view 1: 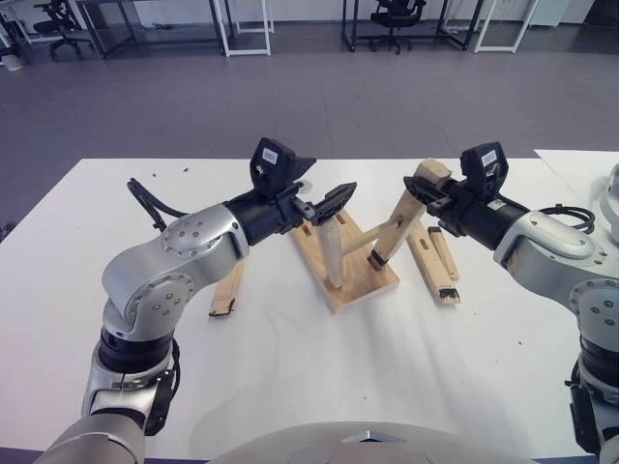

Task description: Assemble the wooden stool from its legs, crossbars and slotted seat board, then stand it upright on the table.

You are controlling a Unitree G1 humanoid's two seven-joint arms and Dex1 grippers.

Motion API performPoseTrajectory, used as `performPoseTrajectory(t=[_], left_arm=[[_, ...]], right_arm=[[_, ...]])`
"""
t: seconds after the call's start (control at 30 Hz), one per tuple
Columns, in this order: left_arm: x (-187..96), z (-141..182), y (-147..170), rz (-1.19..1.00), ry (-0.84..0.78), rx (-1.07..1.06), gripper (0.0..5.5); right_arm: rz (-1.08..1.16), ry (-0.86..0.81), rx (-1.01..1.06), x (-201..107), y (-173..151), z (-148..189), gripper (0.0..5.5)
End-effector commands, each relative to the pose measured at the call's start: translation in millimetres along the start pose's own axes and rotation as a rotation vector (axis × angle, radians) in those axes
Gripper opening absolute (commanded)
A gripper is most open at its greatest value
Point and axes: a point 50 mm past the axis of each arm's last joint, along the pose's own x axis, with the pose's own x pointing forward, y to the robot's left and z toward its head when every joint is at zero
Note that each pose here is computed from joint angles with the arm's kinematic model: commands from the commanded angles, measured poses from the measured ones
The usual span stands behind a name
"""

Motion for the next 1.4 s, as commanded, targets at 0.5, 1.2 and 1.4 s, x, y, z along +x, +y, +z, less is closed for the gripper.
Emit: performPoseTrajectory(t=[0.5, 1.2, 1.4], left_arm=[[13, -34, 1, 0.044, 0.087, 0.087, 4.29], [17, -49, -11, 0.093, 0.104, 0.104, 4.29], [16, -53, -10, 0.13, 0.103, 0.098, 4.29]], right_arm=[[0.106, 0.28, 0.299, 9, 0, -18, 1.01], [0.245, 0.474, 0.163, 24, -4, 24, 1.01], [0.276, 0.487, 0.104, 25, -2, 40, 1.01]])
